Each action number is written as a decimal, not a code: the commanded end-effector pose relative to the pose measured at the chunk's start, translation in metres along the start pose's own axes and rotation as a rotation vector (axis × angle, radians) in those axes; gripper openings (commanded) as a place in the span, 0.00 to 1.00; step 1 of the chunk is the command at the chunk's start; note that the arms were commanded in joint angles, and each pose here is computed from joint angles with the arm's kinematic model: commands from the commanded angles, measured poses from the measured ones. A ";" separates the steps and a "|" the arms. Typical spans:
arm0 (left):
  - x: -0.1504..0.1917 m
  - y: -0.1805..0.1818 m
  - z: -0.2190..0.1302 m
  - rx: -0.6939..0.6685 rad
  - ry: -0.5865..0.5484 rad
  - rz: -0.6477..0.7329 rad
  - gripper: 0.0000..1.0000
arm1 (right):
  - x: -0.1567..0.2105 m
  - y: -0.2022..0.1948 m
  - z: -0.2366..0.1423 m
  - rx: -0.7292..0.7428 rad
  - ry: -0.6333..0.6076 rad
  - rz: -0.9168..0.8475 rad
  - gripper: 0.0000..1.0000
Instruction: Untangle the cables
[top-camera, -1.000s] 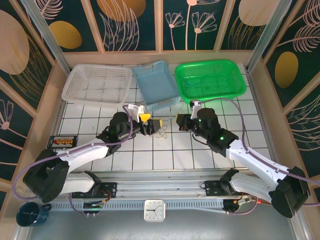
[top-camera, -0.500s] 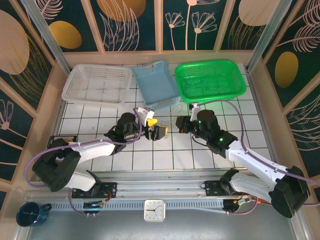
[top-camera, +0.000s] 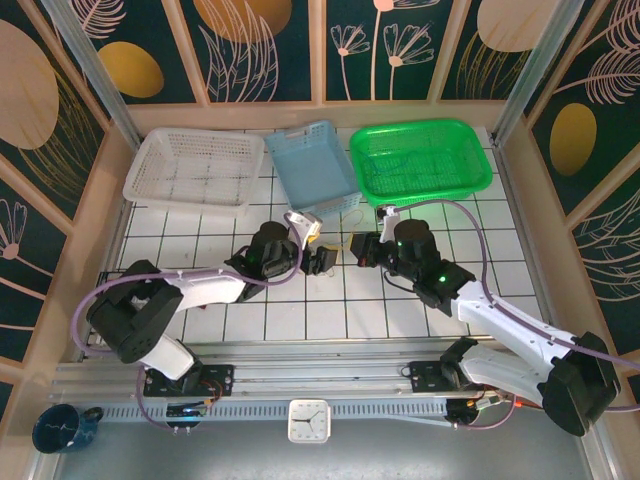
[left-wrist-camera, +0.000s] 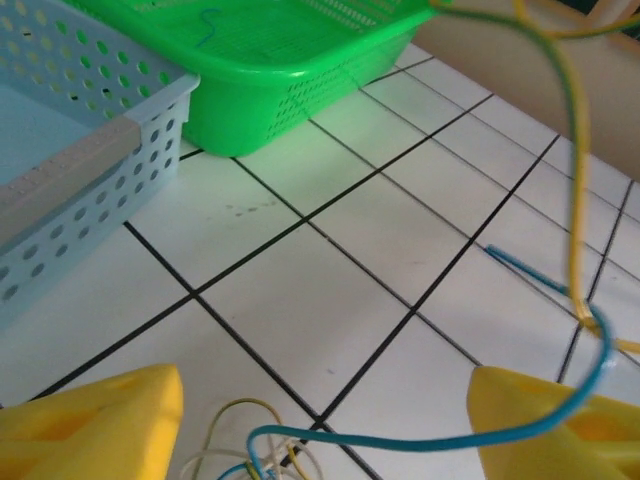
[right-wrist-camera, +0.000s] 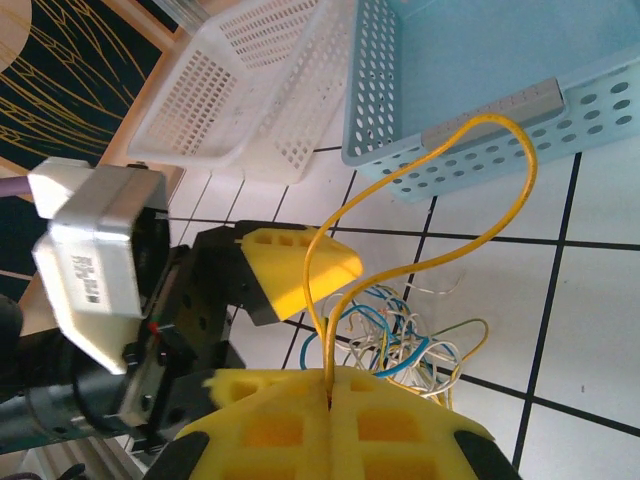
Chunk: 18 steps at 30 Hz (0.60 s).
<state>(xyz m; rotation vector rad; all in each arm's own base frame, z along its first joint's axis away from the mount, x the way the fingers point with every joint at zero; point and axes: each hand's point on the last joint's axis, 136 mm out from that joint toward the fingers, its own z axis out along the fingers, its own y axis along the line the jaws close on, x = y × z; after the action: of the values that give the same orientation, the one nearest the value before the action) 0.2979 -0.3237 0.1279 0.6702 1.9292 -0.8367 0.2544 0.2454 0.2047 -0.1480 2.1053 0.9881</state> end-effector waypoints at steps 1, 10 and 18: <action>-0.006 -0.001 0.007 0.000 -0.020 0.041 0.56 | -0.006 0.002 -0.005 -0.010 -0.027 0.003 0.00; 0.014 -0.006 0.002 0.044 0.010 -0.005 0.00 | -0.006 -0.048 -0.007 0.156 -0.075 0.037 0.00; 0.045 -0.006 -0.014 0.051 0.064 -0.084 0.00 | -0.022 -0.105 -0.020 0.309 -0.176 0.127 0.00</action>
<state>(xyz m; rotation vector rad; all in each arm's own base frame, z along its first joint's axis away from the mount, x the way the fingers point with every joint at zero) 0.2722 -0.3086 0.0810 0.6751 2.0477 -0.8652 0.2912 0.1714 0.1614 0.1429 2.1396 0.7392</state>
